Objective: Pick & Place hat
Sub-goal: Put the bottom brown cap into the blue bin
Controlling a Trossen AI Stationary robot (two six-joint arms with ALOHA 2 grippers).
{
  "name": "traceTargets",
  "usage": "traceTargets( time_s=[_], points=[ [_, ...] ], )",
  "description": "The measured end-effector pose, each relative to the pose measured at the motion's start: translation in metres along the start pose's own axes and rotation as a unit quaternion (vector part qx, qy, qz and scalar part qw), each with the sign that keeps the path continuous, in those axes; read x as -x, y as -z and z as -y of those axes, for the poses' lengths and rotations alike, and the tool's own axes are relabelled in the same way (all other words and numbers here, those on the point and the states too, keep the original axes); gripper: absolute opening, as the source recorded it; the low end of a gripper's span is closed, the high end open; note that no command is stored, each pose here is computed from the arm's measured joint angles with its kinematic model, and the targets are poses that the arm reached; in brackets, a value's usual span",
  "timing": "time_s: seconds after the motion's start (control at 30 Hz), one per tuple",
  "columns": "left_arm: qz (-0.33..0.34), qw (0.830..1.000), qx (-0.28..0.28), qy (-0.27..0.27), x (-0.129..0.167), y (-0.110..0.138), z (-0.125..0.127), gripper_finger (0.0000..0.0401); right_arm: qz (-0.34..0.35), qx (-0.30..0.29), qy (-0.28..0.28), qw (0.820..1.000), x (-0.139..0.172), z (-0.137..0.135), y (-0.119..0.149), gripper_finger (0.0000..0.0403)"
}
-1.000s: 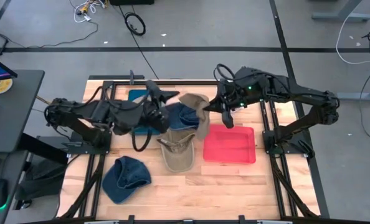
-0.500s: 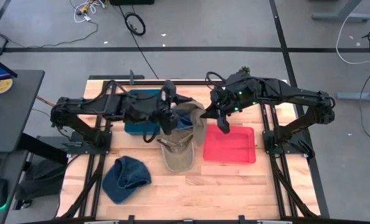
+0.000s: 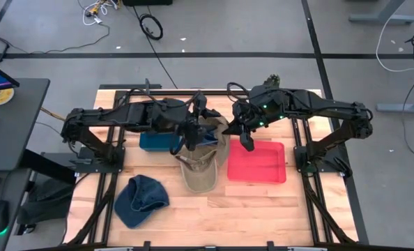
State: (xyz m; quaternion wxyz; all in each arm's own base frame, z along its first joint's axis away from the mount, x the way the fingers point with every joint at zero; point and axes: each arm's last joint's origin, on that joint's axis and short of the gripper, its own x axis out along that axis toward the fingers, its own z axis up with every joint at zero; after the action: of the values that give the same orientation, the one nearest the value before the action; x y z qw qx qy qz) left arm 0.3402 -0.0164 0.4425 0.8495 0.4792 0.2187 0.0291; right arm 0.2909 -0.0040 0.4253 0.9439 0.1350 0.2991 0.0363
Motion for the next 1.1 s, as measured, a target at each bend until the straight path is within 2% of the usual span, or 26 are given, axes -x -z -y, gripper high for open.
traceTargets(
  time_s=[0.23,0.43,0.57,0.77,0.87,0.93,1.1],
  points=[
    [-0.006,0.998,-0.021,0.052,-0.012,0.009,0.007,0.0209,-0.005,-0.004,-0.002,1.0,-0.006,-0.001,0.0,0.0006],
    [-0.009,0.998,-0.028,0.058,-0.019,0.01,0.01,0.0189,0.0,-0.009,-0.002,1.0,-0.006,-0.001,-0.001,0.0005],
    [-0.01,0.997,-0.049,0.063,-0.023,0.01,0.013,0.0137,-0.006,-0.01,-0.001,1.0,-0.008,-0.001,0.0,0.0005],
    [-0.011,0.995,-0.078,0.062,-0.024,0.01,0.013,0.0018,-0.019,-0.009,0.002,1.0,-0.014,0.001,0.002,0.0005],
    [-0.038,0.996,-0.076,0.04,-0.024,0.011,0.011,0.001,-0.016,-0.008,0.005,1.0,-0.014,0.001,0.001,0.0007],
    [-0.063,0.996,-0.065,0.023,-0.024,0.012,0.01,0.0006,-0.013,-0.002,0.007,1.0,-0.013,0.001,0.001,0.0023],
    [-0.107,0.994,-0.027,-0.009,-0.022,0.015,0.008,0.0004,-0.002,0.011,-0.004,1.0,-0.004,-0.002,0.0,0.0099]
  ],
)
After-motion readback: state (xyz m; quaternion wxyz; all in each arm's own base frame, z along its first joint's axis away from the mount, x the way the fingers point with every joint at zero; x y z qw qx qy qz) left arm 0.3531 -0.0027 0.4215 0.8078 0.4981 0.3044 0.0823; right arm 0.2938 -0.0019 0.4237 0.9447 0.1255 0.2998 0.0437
